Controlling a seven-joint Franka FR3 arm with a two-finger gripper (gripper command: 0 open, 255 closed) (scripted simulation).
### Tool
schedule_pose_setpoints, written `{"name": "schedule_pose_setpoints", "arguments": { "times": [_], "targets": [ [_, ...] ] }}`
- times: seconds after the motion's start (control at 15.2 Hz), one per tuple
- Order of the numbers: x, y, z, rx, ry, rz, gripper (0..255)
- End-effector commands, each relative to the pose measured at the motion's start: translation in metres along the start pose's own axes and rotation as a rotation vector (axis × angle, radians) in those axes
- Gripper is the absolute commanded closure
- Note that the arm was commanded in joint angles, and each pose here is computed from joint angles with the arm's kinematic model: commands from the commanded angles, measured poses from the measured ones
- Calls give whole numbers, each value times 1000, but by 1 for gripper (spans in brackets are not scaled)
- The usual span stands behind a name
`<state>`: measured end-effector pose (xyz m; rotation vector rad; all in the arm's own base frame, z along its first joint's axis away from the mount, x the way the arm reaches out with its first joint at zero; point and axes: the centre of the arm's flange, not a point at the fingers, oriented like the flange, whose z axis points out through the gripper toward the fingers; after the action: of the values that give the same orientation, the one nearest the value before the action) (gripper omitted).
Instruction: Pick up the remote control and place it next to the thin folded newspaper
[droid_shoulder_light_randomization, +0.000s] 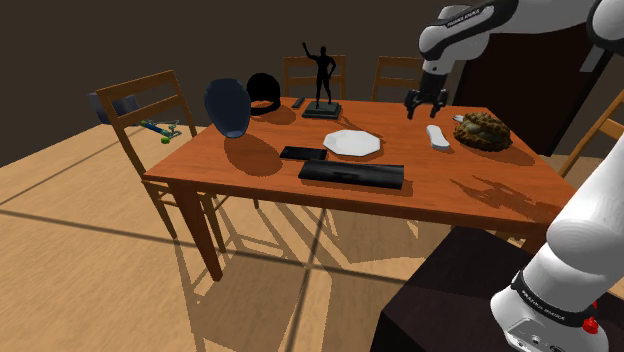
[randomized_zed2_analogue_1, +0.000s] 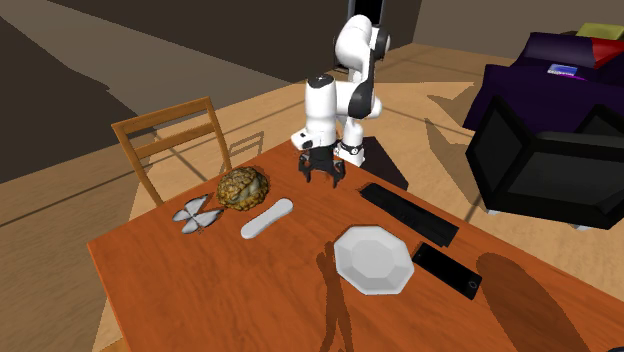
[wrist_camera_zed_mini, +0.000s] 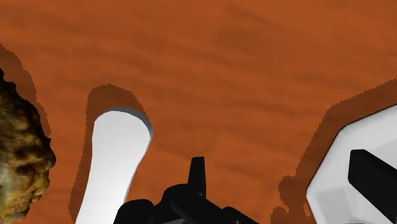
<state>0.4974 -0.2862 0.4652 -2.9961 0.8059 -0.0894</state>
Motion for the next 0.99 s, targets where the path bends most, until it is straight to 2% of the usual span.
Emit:
{"name": "schedule_pose_setpoints", "arguments": {
  "times": [0.0, 0.92],
  "targets": [
    [16, 19, 12, -5, -5, 40, 0],
    [98, 166, 85, -39, -41, 318, 0]
  ]
}}
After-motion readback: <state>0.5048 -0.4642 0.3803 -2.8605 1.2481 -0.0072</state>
